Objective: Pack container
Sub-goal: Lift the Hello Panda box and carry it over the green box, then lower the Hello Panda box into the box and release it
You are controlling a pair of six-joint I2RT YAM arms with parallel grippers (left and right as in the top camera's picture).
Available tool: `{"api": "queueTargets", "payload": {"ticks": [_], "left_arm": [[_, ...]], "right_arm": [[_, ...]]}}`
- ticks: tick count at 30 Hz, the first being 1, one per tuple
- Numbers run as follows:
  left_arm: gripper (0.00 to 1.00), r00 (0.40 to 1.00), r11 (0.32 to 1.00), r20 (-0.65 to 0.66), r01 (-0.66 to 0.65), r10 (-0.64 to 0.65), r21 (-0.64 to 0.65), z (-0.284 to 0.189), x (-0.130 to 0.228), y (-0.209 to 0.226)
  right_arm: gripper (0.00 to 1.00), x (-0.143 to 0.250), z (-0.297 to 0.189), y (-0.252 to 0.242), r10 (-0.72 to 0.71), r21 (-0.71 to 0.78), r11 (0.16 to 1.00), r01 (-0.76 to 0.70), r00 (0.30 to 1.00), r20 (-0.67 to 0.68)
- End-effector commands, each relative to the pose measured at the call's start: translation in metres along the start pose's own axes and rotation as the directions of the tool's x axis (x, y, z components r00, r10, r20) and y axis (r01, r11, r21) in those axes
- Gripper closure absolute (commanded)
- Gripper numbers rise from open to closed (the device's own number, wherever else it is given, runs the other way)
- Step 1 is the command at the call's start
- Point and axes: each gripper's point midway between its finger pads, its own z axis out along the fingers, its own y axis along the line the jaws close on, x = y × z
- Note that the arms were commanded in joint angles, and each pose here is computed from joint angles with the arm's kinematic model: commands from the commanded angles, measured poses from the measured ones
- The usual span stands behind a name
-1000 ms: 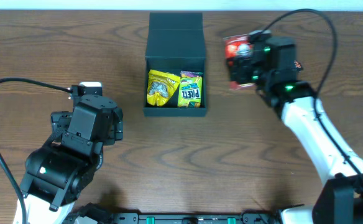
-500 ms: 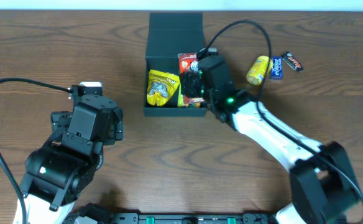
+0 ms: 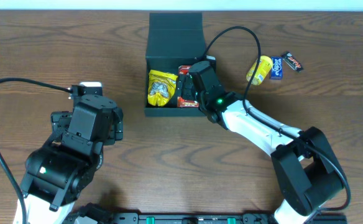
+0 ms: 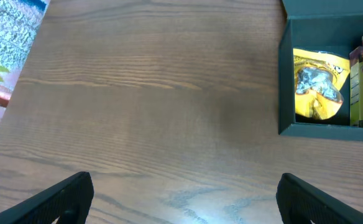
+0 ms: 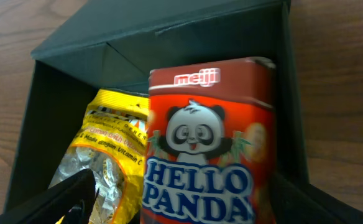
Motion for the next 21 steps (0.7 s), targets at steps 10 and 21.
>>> {"api": "queueTargets", "payload": {"ticks": [10,21], "left_arm": [[0.05,1.000,1.000,0.003,0.014,-0.014,0.000,-0.002,-0.001,0.001],[0.05,1.000,1.000,0.003,0.014,-0.014,0.000,-0.002,-0.001,0.001]], "right_arm": [[0.09,-0.051,-0.033,0.036,-0.064,-0.074,0.995,0.074,0.990,0.130],[0.85,-0.061,-0.059,0.080,-0.102,-0.182,0.975,0.131,0.982,0.160]]}}
